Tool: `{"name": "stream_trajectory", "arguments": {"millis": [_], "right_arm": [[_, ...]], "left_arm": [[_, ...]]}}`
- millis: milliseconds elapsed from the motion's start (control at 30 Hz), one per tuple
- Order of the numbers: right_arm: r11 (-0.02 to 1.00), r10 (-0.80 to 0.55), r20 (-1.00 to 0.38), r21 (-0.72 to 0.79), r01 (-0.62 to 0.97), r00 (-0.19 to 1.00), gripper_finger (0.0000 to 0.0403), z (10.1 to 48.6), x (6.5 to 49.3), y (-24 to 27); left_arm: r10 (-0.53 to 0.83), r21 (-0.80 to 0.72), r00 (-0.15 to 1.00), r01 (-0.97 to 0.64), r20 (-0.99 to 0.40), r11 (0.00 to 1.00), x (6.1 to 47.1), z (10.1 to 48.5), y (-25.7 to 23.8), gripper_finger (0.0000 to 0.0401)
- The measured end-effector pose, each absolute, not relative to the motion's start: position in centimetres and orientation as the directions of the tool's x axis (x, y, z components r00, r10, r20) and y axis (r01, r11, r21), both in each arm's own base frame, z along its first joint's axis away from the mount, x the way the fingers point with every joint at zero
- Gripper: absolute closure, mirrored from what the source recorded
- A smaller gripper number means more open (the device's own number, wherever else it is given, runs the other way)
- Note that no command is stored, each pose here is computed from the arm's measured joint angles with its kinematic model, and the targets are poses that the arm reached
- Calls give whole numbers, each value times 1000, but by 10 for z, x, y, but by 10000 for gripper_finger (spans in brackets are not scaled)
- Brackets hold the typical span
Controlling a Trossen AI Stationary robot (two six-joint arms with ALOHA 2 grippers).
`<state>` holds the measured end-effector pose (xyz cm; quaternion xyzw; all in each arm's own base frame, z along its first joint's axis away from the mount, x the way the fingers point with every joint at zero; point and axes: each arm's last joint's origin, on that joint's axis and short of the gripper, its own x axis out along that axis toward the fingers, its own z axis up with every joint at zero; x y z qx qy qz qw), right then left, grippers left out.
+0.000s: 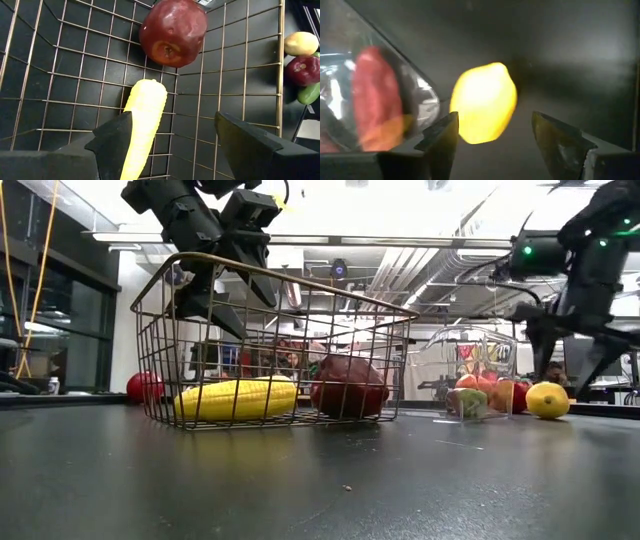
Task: Sort produce into baskets
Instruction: Put the top lemon into the gold wire basket
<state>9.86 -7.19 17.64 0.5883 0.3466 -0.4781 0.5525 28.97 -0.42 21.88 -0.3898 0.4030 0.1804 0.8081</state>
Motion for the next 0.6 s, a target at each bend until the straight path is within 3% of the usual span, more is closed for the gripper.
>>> {"name": "stream_trajectory", "arguments": {"millis": [433, 600], "right_arm": [[-173, -153, -936, 342, 924, 317, 158, 162, 101, -65], [-174, -148, -962, 253, 952, 228, 158, 160, 94, -62]], "left_arm": [[-22, -483, 610, -606, -792, 632, 290, 219, -4, 130], [-22, -486, 610, -610, -792, 626, 290, 219, -4, 130]]}}
